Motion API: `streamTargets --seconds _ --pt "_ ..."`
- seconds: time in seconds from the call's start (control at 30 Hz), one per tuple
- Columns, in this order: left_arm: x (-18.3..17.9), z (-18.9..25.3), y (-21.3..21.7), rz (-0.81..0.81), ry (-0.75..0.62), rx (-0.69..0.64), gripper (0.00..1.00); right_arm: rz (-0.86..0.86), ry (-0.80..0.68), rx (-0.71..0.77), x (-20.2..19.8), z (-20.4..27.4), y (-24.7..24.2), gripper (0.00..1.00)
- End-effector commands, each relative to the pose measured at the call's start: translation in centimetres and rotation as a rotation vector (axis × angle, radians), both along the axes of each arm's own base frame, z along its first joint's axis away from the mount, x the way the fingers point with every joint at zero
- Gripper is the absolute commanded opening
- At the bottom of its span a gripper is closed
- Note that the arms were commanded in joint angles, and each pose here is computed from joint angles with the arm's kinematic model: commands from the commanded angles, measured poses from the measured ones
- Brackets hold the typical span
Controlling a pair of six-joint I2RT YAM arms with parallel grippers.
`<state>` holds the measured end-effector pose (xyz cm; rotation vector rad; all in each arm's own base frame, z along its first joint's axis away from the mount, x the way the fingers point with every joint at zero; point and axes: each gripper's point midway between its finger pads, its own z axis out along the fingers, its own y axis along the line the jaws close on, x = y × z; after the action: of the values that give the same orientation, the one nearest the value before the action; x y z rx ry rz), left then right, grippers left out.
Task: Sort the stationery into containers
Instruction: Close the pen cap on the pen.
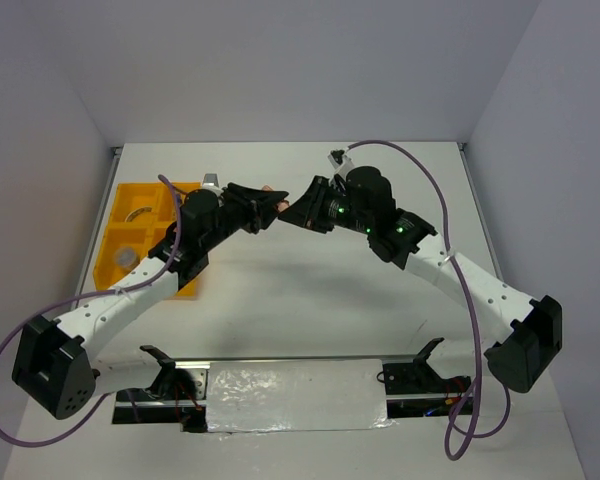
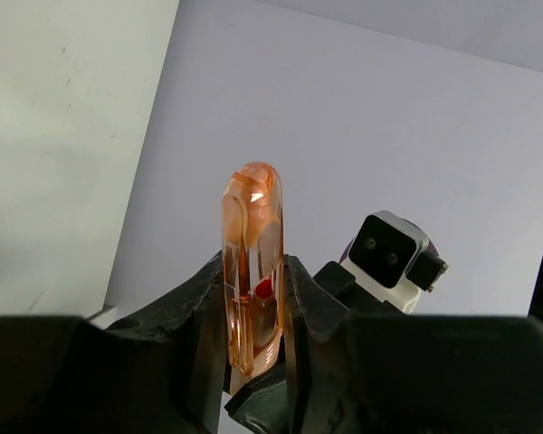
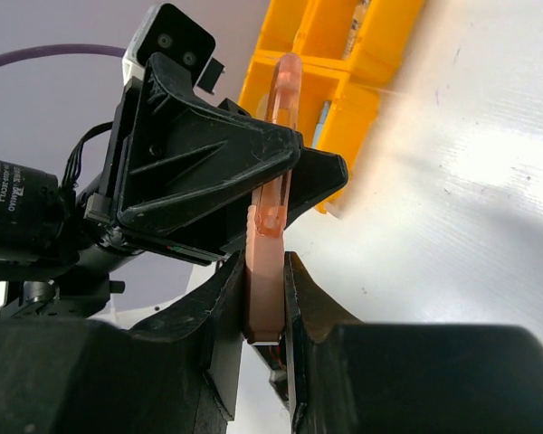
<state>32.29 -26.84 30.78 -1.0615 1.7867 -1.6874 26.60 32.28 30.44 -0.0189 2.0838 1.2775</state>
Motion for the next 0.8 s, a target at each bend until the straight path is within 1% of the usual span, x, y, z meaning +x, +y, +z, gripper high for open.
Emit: streamTargets --seconds 0.0,0.17,0.27,0.43,0.53,0.77 --pt "0.3 2.1 0.1 -0.002 -0.095 0.059 0.33 0.006 -0.047 0.031 -0.4 2.0 -0.2 0.00" --pt "0.2 2.1 0.3 -0.007 -0.128 0.106 0.29 0.012 -0.041 0.034 -0.6 2.3 -0.1 0.00" --pt "0.2 2.4 0.2 -0.024 -0.155 0.130 0.22 0.017 -0.038 0.041 -0.7 2.5 -0.1 0.00" --pt "0.2 3.7 -0.2 -0.048 -0.206 0.144 0.14 0.031 -0.045 0.056 -0.4 2.8 0.3 0.00" --pt "0.1 4.4 -0.4 -0.060 -0.230 0.149 0.11 0.035 -0.062 0.065 0.0 3.4 0.7 0.00" --pt "-0.7 4.9 -0.4 -0.075 -0.254 0.158 0.09 0.028 -0.127 0.101 1.8 5.7 1.9 0.00"
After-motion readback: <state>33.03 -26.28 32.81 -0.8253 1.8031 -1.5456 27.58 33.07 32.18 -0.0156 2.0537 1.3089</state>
